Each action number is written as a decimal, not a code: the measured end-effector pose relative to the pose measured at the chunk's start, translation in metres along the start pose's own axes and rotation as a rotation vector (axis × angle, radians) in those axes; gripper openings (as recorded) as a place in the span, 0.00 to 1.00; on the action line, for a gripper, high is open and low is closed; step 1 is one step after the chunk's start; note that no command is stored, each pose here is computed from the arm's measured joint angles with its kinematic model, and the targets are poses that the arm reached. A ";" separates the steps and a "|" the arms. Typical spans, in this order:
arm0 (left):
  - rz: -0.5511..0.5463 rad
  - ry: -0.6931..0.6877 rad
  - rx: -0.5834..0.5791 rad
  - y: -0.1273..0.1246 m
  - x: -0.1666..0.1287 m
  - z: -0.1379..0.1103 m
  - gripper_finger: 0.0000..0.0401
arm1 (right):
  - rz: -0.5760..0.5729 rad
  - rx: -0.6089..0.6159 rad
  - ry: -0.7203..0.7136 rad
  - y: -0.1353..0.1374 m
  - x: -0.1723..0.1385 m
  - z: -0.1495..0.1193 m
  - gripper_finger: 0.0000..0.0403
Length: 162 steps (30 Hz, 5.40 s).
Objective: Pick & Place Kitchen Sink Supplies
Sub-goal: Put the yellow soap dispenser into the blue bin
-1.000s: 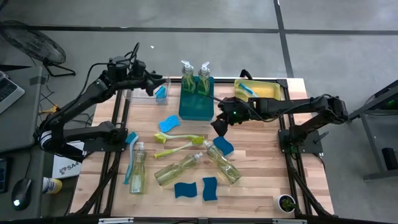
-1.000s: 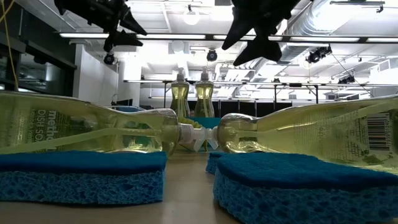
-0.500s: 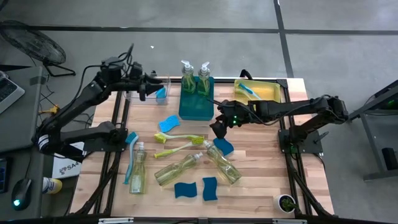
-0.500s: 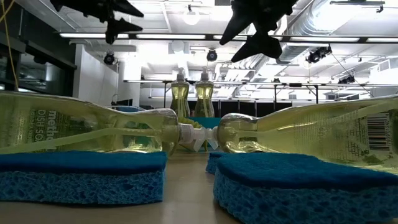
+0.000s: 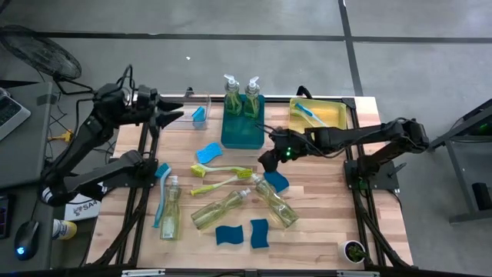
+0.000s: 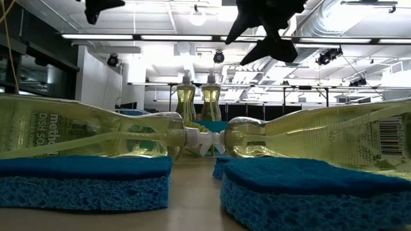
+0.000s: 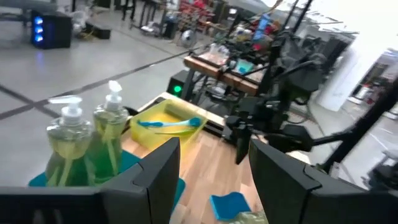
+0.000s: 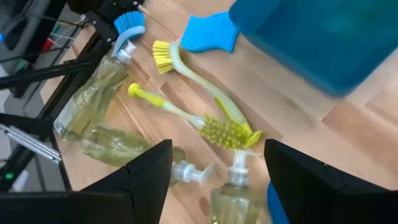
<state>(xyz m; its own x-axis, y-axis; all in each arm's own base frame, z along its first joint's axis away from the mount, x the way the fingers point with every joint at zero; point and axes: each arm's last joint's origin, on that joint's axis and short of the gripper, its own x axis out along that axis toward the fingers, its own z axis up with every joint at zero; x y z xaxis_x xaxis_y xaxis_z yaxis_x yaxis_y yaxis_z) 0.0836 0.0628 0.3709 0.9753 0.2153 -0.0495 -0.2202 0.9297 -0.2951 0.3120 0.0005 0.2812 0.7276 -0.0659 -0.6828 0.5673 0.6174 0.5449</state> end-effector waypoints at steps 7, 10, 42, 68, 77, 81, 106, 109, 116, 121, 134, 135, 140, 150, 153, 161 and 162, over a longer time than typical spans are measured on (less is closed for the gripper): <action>-0.096 0.019 0.005 -0.009 -0.016 -0.016 0.47 | 0.014 0.087 0.163 0.005 0.024 -0.021 0.62; -0.117 0.025 0.007 -0.012 -0.021 -0.019 0.47 | -0.002 0.126 0.215 0.006 0.034 -0.029 0.62; -0.256 0.074 0.017 -0.019 -0.028 -0.024 0.47 | -0.433 -0.021 0.666 0.059 0.094 0.016 0.62; -0.261 0.116 -0.017 -0.019 -0.028 -0.028 0.47 | -0.365 -0.025 0.914 0.017 0.152 0.015 0.91; -0.260 0.123 -0.023 -0.019 -0.028 -0.029 0.47 | -0.392 -0.013 0.999 0.007 0.172 0.001 0.91; -0.257 0.133 -0.030 -0.018 -0.028 -0.030 0.47 | -0.409 -0.014 1.015 0.005 0.180 -0.006 0.91; -0.259 0.133 -0.023 -0.018 -0.029 -0.031 0.47 | -0.474 0.008 0.961 0.014 0.187 -0.023 0.86; -0.259 0.133 -0.022 -0.018 -0.029 -0.031 0.47 | -0.493 -0.001 0.971 0.014 0.191 -0.029 0.86; -0.259 0.133 -0.019 -0.018 -0.029 -0.031 0.47 | -0.515 0.029 0.943 0.012 0.196 -0.030 0.82; -0.259 0.132 -0.018 -0.019 -0.029 -0.030 0.47 | -0.522 0.034 0.931 0.008 0.197 -0.026 0.78; -0.259 0.133 -0.019 -0.019 -0.029 -0.030 0.47 | -0.521 0.065 0.976 0.008 0.194 -0.027 0.73; -0.259 0.133 -0.019 -0.019 -0.029 -0.030 0.47 | -0.517 0.076 0.990 0.008 0.193 -0.028 0.74; -0.259 0.133 -0.019 -0.019 -0.029 -0.030 0.47 | -0.471 0.125 1.051 0.010 0.192 -0.029 0.77; -0.259 0.133 -0.019 -0.019 -0.029 -0.031 0.47 | -0.458 0.145 1.071 0.008 0.191 -0.027 0.78; -0.258 0.136 -0.021 -0.018 -0.029 -0.031 0.47 | -0.450 0.150 1.083 0.008 0.191 -0.027 0.78; -0.256 0.149 -0.017 -0.018 -0.029 -0.033 0.47 | -0.432 0.118 1.084 0.006 0.191 -0.025 0.78; -0.255 0.149 -0.017 -0.018 -0.029 -0.033 0.47 | -0.428 0.113 1.086 0.006 0.191 -0.024 0.79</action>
<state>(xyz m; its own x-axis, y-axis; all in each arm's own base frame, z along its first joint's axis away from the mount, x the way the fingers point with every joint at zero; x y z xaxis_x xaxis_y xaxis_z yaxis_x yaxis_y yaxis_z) 0.0600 0.0300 0.3465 0.9912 -0.0721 -0.1107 0.0315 0.9427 -0.3321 0.4452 0.0110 0.1422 -0.2111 0.4862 -0.8480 0.7569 0.6302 0.1729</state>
